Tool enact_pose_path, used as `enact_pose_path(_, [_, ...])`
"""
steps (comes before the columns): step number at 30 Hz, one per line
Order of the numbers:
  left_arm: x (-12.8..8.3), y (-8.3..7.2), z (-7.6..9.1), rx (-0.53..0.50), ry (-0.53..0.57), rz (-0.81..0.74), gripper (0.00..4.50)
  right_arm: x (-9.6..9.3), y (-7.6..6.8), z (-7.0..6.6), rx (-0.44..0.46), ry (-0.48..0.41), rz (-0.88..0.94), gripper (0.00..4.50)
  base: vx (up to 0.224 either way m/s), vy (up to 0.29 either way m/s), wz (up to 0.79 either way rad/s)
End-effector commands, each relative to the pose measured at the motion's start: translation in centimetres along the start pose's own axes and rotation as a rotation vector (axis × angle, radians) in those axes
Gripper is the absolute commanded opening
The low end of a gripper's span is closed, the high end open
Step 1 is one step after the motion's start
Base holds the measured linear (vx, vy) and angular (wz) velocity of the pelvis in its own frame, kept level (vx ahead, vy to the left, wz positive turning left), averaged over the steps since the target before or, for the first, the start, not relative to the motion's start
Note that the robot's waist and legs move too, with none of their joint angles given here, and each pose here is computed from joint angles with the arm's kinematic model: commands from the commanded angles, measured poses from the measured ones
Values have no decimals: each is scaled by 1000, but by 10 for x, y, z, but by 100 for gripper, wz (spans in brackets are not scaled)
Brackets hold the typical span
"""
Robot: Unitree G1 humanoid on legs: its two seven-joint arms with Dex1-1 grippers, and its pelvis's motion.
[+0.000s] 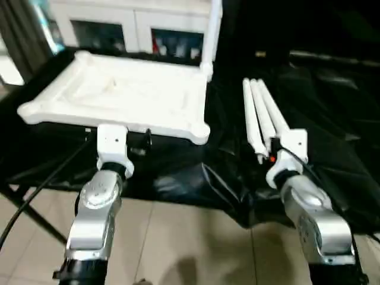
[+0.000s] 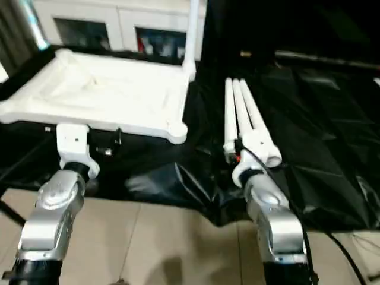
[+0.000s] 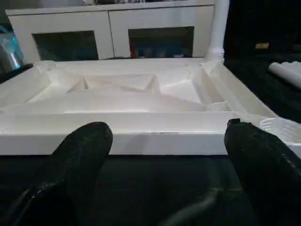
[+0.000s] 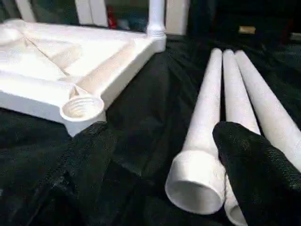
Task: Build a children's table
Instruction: Rotate table base
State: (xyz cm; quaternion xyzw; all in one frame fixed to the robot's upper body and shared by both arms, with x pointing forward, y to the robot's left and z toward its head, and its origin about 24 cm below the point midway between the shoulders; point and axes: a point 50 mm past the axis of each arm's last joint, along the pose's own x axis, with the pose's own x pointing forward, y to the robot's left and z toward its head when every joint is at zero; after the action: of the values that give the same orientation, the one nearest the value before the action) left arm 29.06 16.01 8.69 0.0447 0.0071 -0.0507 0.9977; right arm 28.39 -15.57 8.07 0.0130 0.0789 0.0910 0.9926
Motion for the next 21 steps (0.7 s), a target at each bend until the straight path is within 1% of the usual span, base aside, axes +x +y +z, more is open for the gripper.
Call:
enact_pose_path(1, [0,-4,6,0,-9,-37,447,2,3,-2,-19,6,7,376,22,-93,9])
enact_pose_path(5, [2,1,2,-9,9,-44,447,2,13,2,-21,-3,38,376,20,-13,0])
enact_pose_path(11, [4,1,1,-14,19,-55,447,3,13,3,-25,9,43,376,143,6,6])
enact_pose_path(17, [0,2,-3,-18,34,-48,447,5,13,2,-34,27,45,376,198,-17,16])
enact_pose_path(21, [-1,3,-4,-20,36,-44,447,6,15,3,-51,31,53,376,119,10,-2])
